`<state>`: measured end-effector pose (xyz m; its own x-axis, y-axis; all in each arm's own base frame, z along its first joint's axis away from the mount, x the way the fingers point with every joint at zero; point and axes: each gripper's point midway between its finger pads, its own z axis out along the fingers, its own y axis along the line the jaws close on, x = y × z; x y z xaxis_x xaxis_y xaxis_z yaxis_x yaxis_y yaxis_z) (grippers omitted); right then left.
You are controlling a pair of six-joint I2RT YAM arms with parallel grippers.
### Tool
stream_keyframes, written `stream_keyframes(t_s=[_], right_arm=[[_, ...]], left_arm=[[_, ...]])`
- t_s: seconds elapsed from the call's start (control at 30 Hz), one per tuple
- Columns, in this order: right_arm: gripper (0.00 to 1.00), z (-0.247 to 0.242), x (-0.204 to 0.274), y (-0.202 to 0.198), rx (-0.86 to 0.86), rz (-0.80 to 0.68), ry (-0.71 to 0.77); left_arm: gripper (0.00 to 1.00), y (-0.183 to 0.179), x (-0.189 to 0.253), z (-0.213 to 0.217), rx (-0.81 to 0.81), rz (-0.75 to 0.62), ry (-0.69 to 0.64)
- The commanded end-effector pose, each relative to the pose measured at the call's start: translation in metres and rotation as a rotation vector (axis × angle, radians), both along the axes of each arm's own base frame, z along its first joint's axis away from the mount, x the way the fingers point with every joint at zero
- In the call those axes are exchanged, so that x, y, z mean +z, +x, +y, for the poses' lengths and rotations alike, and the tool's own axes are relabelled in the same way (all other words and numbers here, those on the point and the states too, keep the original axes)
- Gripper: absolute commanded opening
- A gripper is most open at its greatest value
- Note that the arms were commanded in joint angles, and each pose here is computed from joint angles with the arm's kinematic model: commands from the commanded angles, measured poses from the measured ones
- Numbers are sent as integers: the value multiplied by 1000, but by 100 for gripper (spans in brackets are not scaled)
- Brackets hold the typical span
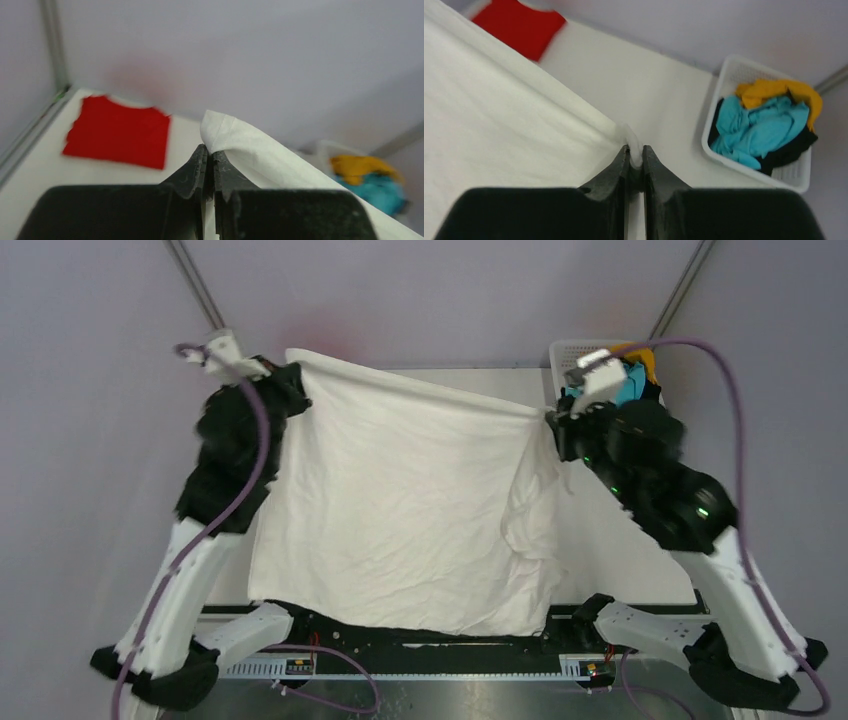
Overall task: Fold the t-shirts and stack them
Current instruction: Flatten out the tshirt
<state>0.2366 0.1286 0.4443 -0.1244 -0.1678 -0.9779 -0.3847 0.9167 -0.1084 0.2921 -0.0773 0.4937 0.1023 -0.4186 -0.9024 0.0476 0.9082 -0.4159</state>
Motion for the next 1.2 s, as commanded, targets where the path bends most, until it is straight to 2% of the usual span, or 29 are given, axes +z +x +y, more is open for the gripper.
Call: stream_keyframes(t_s=[0.0,0.07,0.1,0.13,0.17,0.2,0.23,0.27,0.3,0.37,0.47,0.6,0.7,0.8,0.9,1.03,1.17], right_arm=[[12,14,-81,84,-67,94,-125],[15,39,-136,130,-8,178,-159],[18,47,-161,151,3,223,-178],[26,55,-184,171,6,261,-206],[39,62,-206,191,2,306,-226],[58,68,-222,206,-7,346,-245],[84,71,-232,219,-34,379,-253],[98,73,-236,228,-60,402,-251],[99,74,-240,233,-79,417,-247],[100,72,-240,231,-102,420,-223],[99,61,-250,206,-145,447,-161],[99,68,-285,149,-159,605,34],[99,86,-315,113,-138,703,102],[99,111,-342,92,-118,760,67],[97,124,-362,89,-150,779,-35],[83,106,-384,104,-330,776,-158],[76,83,-396,108,-457,748,-234]], left_arm=[[0,87,-127,46,303,292,94],[3,128,-187,51,308,416,91],[14,147,-217,48,283,486,103],[28,164,-246,45,251,559,113],[54,177,-265,40,218,617,111],[83,186,-284,37,205,682,111],[96,192,-293,36,208,723,112],[99,196,-299,35,209,747,112],[99,198,-302,34,204,755,111],[99,194,-304,32,194,760,101],[99,174,-306,27,161,781,60],[99,141,-328,-14,-46,796,-64],[99,114,-351,-39,-136,818,-110],[99,92,-377,-49,-149,870,-114],[99,76,-404,-46,-139,921,-110],[99,68,-427,-45,-136,981,-107],[99,64,-451,-45,-157,1045,-141]])
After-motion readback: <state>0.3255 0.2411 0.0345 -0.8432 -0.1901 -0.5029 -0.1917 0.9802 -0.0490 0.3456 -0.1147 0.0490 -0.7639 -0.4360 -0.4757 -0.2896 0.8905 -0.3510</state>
